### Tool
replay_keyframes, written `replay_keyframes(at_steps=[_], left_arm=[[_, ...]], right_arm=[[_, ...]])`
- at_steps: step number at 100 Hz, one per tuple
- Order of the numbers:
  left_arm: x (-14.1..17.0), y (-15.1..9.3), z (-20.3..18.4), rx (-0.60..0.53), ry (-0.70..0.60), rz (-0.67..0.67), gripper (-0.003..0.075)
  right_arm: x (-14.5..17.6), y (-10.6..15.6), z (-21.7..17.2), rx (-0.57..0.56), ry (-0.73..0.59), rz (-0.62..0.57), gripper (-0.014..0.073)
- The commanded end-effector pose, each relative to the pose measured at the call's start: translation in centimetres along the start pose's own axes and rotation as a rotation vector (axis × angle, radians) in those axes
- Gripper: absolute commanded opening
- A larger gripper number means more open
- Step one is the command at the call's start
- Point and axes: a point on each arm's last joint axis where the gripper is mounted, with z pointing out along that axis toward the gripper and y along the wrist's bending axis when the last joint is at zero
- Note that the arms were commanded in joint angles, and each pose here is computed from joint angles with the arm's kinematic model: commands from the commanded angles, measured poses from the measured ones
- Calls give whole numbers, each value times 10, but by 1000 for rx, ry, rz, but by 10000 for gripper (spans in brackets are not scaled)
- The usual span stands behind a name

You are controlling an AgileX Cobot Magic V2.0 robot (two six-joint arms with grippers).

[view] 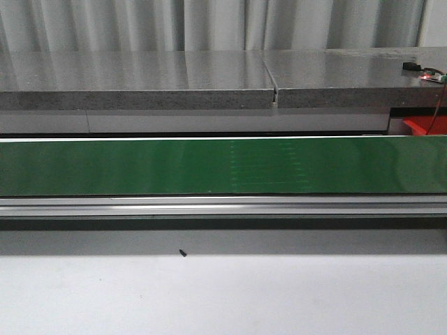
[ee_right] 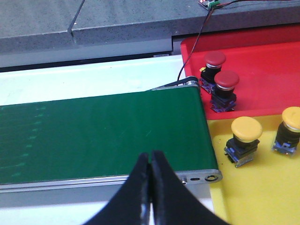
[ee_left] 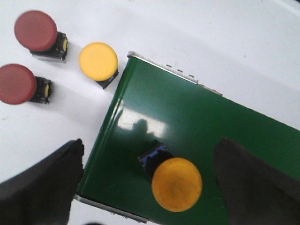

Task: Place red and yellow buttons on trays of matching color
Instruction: 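Set the yellow button on the belt's start and open the left gripper, then grasp a red push button from the cluster with the left gripper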

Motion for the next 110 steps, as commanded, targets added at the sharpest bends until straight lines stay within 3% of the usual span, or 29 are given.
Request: replay_keyframes(at_steps=[1,24,46,110], left_arm=[[-9,2,-30,7,-129,14,556],[-16,41,-22,-51,-152,-6,556],[-17,74,10,-76,-59,-51,556],[-27,103,97,-96,-47,-89,556]], right_arm=[[-15,2,-3,-10,-103,-12,-67],[-15,2,-3,-10,-103,-12,-67],[-15,2,-3,-10,-103,-12,-67],[-15,2,-3,-10,-103,-12,-67]])
